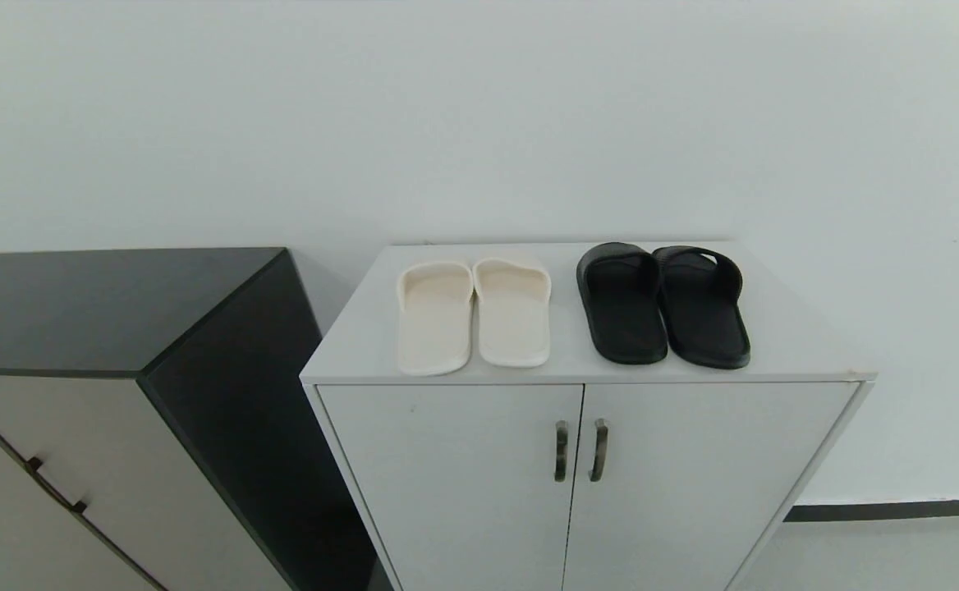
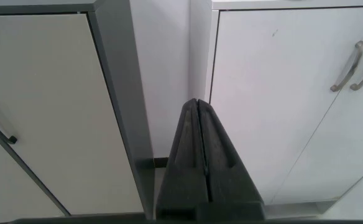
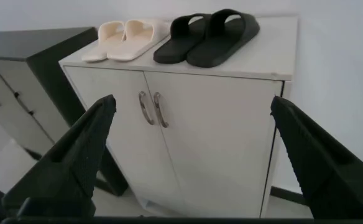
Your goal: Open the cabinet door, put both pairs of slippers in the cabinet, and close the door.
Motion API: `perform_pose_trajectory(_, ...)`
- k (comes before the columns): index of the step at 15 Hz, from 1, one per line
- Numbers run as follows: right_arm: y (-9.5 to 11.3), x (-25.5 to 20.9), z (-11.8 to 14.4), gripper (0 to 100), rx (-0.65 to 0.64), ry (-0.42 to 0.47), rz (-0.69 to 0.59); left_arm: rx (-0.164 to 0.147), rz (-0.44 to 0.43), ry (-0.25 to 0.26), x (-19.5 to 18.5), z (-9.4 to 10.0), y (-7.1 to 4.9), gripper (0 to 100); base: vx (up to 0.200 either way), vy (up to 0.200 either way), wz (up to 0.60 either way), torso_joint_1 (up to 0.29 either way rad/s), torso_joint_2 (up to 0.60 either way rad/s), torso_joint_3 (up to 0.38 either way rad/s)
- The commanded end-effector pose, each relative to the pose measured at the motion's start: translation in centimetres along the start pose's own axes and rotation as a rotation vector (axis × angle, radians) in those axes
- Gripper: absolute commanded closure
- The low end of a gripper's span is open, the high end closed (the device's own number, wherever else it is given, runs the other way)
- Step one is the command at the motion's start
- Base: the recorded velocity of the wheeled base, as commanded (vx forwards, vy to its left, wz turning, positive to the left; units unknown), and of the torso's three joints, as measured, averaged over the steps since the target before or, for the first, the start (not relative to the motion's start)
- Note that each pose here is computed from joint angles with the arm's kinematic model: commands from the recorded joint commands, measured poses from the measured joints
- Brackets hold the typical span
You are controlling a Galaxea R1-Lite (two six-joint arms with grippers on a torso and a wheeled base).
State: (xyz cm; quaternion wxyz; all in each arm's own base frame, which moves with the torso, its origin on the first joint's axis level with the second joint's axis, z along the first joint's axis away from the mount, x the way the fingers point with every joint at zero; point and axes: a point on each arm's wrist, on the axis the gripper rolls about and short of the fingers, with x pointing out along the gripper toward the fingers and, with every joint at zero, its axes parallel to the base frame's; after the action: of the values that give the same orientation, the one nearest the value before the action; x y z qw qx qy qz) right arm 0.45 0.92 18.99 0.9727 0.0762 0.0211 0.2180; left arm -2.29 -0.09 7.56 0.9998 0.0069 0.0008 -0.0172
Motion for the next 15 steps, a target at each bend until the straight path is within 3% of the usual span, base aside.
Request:
perform_pose_trajectory(1,-1.9,6.8,4.1,0,0.083,0.13,-0.002,0.0,0.001,0.001,0.0,0.0,0.0,100,0.0,0.0,0.0,0.0,0.0,0.0)
perform_pose_trajectory(3,-0.9,8.9,5.5,0,0.127,0.148,0.024,-0.002,0.001,0.001,0.0,0.0,0.0,100,0.0,0.0,0.0,0.0,0.0,0.0)
perform_pose_trajectory(7,2.5,15.4,5.0,0,0.126,0.186,-0.066,-0.002,0.001,0.001,0.0,0.0,0.0,100,0.0,0.0,0.0,0.0,0.0,0.0)
perform_pose_trajectory(13,5.9,26.2,3.6,0,0.039,0.219,-0.222,-0.011,0.002,0.001,0.0,0.0,0.0,100,0.0,0.0,0.0,0.0,0.0,0.0)
perform_pose_trajectory(15,6.3,28.6,3.6,0,-0.018,0.19,-0.255,-0.012,0.002,0.0,0.0,0.0,0.0,100,0.0,0.0,0.0,0.0,0.0,0.0)
